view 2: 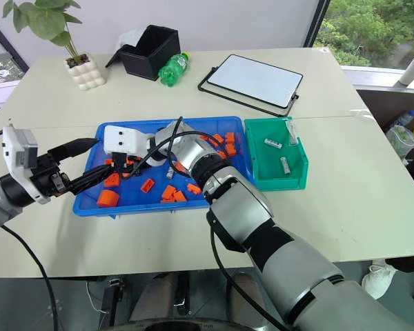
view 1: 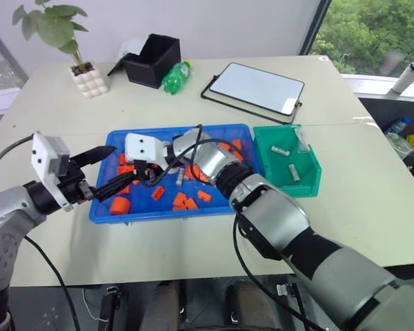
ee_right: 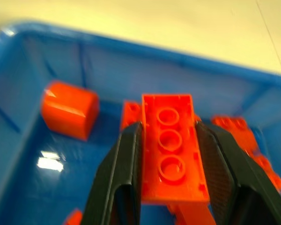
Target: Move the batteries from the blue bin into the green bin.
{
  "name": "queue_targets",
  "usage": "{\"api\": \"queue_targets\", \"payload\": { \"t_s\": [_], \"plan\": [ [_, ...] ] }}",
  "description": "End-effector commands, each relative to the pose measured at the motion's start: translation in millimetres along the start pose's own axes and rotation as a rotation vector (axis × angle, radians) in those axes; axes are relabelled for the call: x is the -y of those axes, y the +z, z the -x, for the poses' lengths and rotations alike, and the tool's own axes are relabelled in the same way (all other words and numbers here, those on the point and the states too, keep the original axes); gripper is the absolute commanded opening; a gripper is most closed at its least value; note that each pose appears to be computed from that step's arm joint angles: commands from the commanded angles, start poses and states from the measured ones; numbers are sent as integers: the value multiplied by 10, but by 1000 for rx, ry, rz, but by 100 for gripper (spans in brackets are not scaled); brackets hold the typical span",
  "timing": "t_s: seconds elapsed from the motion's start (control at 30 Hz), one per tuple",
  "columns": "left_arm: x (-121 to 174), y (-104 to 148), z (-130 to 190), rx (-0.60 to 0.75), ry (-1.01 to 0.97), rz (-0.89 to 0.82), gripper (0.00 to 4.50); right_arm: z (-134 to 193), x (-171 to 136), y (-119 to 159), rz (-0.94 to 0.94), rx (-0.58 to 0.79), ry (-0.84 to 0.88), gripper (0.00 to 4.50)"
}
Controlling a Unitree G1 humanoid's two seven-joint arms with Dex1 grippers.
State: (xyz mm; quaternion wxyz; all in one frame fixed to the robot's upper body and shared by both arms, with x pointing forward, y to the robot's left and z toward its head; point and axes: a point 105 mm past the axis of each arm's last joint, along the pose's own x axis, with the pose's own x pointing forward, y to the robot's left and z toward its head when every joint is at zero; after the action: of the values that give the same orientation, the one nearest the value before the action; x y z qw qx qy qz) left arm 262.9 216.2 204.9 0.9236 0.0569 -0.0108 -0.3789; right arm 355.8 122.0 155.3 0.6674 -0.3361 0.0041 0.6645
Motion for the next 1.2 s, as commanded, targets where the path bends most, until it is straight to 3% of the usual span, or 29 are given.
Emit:
{"api": "queue_targets", "payload": {
  "t_s": [0.03,0.17,0.3,0.4,0.5,0.63,0.83,1.0,1.2],
  "plan": [
    [38,113,30,39,4,-30,450,-7,13,64,13,26,-8,255],
    [54,100,5,42,0,-25,450,-8,50,112,23,45,-39,447],
    [59,82,-8,44,-5,-21,450,60,206,357,36,122,-110,447],
    [55,65,-14,44,-5,-17,450,283,455,669,18,224,-191,447],
    [32,60,-22,52,3,-11,450,580,648,791,-52,272,-238,447],
    [-55,56,-65,72,47,-21,450,908,673,595,-264,225,-256,447],
    [-169,97,-124,111,114,-53,450,1267,441,244,-598,110,-353,447],
    [-271,129,-143,135,169,-73,450,1368,224,101,-744,45,-380,447],
    [-238,163,-8,82,77,-64,450,1345,-6,140,-873,26,-327,447]
  ]
}}
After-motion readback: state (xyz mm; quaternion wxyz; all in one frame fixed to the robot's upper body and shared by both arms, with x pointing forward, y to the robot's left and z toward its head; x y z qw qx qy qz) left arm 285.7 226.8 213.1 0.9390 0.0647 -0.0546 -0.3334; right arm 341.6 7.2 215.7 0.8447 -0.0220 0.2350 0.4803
